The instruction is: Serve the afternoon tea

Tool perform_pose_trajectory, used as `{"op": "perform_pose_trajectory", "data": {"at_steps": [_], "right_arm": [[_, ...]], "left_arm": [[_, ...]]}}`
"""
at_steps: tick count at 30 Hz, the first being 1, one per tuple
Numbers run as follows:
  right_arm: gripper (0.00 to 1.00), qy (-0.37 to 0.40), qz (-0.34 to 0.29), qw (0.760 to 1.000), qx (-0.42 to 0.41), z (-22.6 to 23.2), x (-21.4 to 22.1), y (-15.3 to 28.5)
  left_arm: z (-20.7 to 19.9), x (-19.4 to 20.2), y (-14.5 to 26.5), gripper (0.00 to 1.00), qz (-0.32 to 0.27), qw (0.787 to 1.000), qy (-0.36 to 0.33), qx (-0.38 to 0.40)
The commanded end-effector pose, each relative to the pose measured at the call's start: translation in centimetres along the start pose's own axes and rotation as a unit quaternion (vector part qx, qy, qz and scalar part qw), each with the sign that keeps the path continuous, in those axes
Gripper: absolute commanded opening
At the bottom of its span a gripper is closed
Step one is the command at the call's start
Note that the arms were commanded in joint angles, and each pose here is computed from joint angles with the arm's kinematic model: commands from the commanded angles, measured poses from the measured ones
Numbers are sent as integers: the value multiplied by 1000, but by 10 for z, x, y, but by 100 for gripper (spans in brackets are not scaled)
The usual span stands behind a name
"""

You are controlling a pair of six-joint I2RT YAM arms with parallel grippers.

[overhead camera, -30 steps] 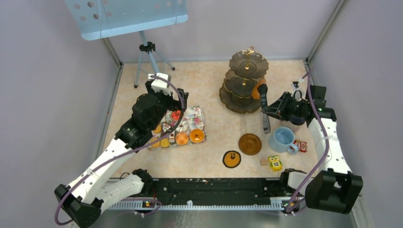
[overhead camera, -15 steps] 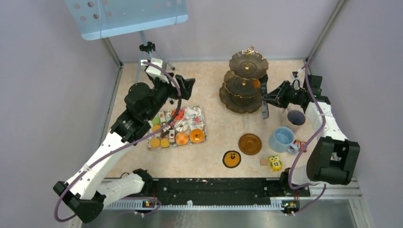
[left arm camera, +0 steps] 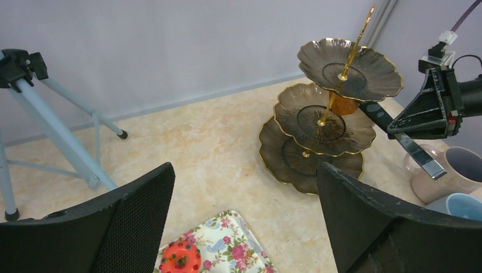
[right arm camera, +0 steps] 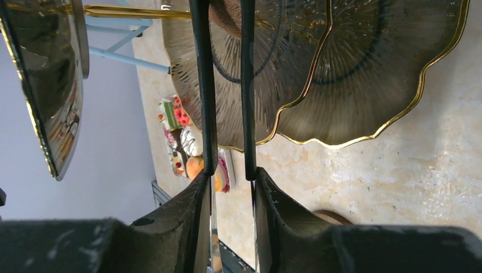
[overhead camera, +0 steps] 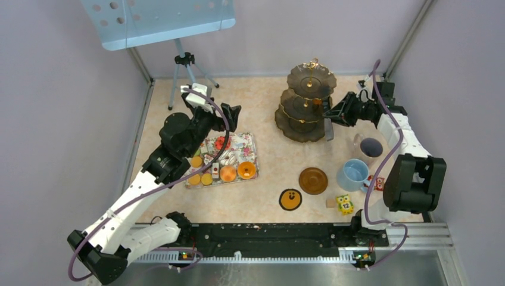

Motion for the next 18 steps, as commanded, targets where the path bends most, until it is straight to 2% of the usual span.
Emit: {"op": "perform_pose_trajectory", "data": {"at_steps": [1,10,18], "right_arm": [[30,29,-19,999,2,9,-17,1],[42,31,-13,999,12,6,-17,0],[45,42,-20,999,27,9,-21,6]], "left_arm": [[2,-20,7,99,-50,999,-6,-2],[2,-19,9,99,-51,999,-7,-1],[1,-16,8,99,-48,999,-6,3]]}}
Point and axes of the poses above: each gripper's point midway between its finger pads, its own y axis back along the fingers, its own z axis along the line the jaws close on, x = y × z, the point moved 3 cm from there along y, back along the fingers, and after that the axes turned 7 degrees about y, right-handed, at the moved point
